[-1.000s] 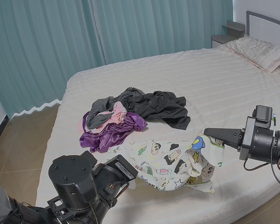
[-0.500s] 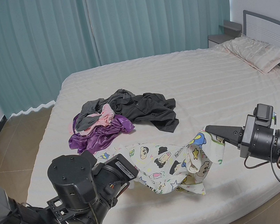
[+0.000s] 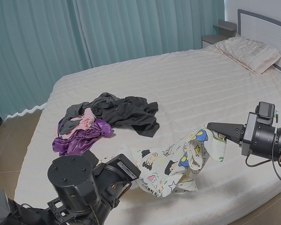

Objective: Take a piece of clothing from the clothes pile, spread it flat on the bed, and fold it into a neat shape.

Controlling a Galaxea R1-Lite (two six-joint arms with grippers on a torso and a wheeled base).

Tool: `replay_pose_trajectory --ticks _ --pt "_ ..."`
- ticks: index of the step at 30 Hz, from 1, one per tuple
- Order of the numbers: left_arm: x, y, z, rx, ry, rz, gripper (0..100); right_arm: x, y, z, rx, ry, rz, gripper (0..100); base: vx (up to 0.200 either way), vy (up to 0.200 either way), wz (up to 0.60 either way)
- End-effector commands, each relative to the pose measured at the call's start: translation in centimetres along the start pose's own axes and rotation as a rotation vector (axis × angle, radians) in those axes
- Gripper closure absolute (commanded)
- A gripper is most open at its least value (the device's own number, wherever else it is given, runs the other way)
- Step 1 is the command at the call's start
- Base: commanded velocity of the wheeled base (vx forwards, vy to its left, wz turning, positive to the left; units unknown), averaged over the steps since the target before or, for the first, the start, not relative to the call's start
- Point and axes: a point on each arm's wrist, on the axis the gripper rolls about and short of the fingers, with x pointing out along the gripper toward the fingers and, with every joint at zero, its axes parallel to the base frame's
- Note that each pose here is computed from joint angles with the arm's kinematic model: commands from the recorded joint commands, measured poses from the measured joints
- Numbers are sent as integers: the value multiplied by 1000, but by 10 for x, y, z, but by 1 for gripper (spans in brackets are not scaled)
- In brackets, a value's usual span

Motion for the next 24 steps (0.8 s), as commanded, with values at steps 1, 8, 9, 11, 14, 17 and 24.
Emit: replay_pose_trajectory --ticks 1,8,9,11,14,17,24 --pt "0 0 1 -2 -2 -2 100 0 0 0 0 0 0 100 0 -200 0" --pt "0 0 1 -1 -4 -1 100 0 0 0 0 -1 0 100 0 -200 0" --pt "0 0 1 0 -3 -1 100 0 0 0 0 -1 0 100 0 -200 0" --pt "0 -1 1 -2 -5 -2 100 0 0 0 0 -1 0 100 0 -200 0" --pt "0 -1 1 -2 -6 -3 100 0 0 0 0 -3 -1 100 0 -200 0" --pt "0 -2 2 -4 -8 -5 100 1 -1 0 1 0 -3 100 0 -200 0" --pt "0 -2 2 -4 -8 -5 100 0 0 1 -2 -5 -1 100 0 -200 0"
